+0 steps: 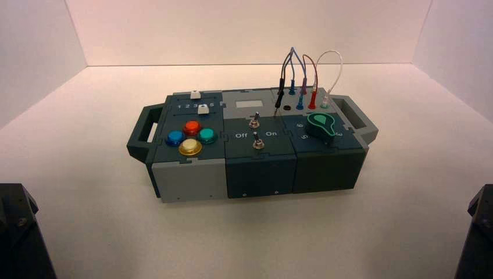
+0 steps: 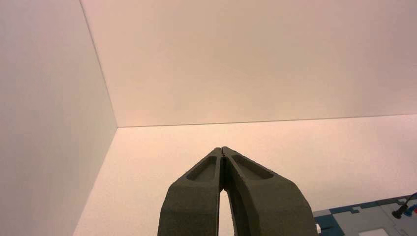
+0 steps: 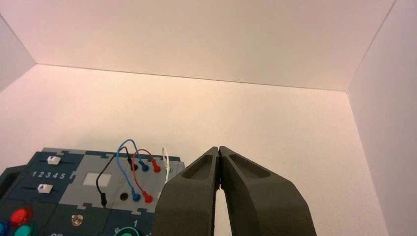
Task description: Move the bottom slider to position 3.
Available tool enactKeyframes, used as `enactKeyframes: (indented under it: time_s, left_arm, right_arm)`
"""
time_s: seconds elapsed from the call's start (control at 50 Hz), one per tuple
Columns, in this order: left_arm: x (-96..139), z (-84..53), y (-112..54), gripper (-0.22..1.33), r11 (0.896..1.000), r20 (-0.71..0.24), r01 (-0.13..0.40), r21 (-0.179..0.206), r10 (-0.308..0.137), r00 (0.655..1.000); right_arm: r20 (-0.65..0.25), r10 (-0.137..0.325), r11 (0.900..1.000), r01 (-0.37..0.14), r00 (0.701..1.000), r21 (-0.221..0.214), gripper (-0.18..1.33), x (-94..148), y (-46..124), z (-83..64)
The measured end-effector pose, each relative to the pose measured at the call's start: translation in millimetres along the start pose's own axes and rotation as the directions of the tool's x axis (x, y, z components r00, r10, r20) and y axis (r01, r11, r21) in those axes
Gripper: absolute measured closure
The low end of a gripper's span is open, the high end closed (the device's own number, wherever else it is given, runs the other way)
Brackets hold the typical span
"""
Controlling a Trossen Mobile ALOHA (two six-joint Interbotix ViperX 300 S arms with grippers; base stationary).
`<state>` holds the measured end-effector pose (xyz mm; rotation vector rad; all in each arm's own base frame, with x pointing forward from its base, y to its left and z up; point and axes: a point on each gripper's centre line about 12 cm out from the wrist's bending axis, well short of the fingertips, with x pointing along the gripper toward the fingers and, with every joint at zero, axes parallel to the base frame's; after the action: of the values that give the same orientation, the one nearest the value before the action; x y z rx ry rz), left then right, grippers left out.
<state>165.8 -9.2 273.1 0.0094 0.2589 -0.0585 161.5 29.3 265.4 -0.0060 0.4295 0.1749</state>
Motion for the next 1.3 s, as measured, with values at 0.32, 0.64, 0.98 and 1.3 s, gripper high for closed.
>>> enactKeyframes:
  time_s: [0.32, 0.64, 0.98, 1.3]
  left_arm:
    - [0, 0.6, 0.0, 1.28, 1.000, 0.002, 0.000, 0.001, 0.000, 1.000]
    - [6, -15.7, -7.2, 1.28, 0.999, -0.145, 0.043, 0.011, -0.041, 0.989]
    - [16, -41.9, -44.5, 1.27, 0.967, -0.432, 0.249, 0.053, -0.202, 0.879]
    - [26, -69.6, -74.6, 1.28, 0.920, -0.610, 0.384, 0.076, -0.261, 0.748]
  right_arm:
    - [-0.002, 0.001, 1.0000, -0.001, 1.000, 0.003, 1.30, 0, 0.2, -0.2]
    - [-0.046, 0.005, 0.9999, -0.005, 0.999, 0.012, 1.29, 4, 0.6, -4.9]
    - [-0.151, 0.008, 0.9997, -0.004, 0.988, 0.023, 1.29, 18, 0.7, -16.2]
    - [-0.339, 0.028, 0.9989, -0.014, 0.940, 0.045, 1.29, 42, 3.9, -26.9]
